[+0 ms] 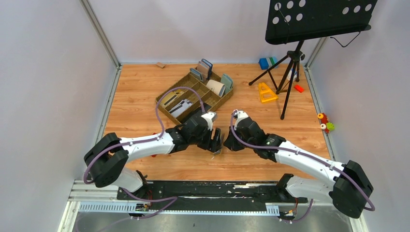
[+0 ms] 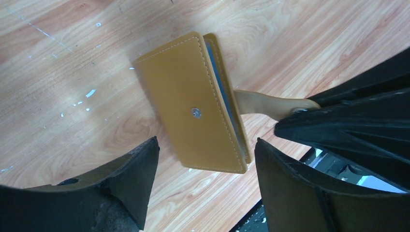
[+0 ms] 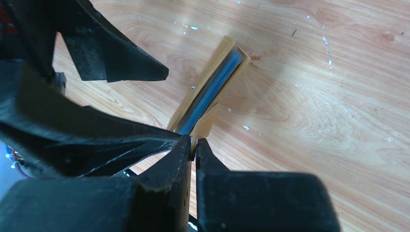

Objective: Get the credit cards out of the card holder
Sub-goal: Open the card holder at the center of the board.

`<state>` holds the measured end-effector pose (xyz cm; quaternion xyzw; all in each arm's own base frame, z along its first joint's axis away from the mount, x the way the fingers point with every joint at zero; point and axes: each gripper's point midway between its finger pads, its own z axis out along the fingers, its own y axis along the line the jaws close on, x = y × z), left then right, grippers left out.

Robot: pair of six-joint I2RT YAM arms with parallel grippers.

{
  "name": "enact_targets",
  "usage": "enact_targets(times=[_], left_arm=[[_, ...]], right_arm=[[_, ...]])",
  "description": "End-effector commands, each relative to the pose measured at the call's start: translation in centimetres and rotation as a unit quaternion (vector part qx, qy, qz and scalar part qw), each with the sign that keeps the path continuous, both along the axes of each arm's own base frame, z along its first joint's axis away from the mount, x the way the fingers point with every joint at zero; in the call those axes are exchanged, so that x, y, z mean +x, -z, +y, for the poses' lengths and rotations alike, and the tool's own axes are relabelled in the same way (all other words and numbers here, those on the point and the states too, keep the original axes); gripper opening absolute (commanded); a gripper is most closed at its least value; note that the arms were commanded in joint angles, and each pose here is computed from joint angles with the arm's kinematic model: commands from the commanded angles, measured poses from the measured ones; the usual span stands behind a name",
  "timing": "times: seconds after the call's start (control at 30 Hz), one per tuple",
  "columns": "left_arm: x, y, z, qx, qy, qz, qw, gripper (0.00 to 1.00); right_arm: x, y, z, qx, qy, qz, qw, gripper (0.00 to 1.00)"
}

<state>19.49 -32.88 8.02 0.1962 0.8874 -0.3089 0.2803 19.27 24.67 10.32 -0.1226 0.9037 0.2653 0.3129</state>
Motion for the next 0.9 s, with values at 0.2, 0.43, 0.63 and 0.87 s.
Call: enact_targets(times=[0.2, 0.43, 0.63, 0.87], left_arm=[[1.2, -1.1, 0.6, 0.020, -0.030, -0.019, 0.999, 0.41], [1.2, -2.1, 1.6, -0.005, -0.058, -0.015, 0.998, 0.19], [0.5, -2.1, 1.7, -0.031, -0.053, 0.004, 0.998, 0.04], [0.1, -1.0, 1.9, -0.070, -0.084, 0.026, 0.994, 0.00]], right_arm=[[0.5, -2.4, 0.1, 0.019, 0.007, -0.024, 1.000, 0.00], [1.3, -0.7, -2.3, -0.042, 0.042, -0.032, 0.998, 0.00], [1.4, 1.0, -3.3, -0.047, 0.056, -0.021, 0.997, 0.06], [0.8, 2.6, -1.6, 0.025, 0.049, 0.022, 0.998, 0.71]])
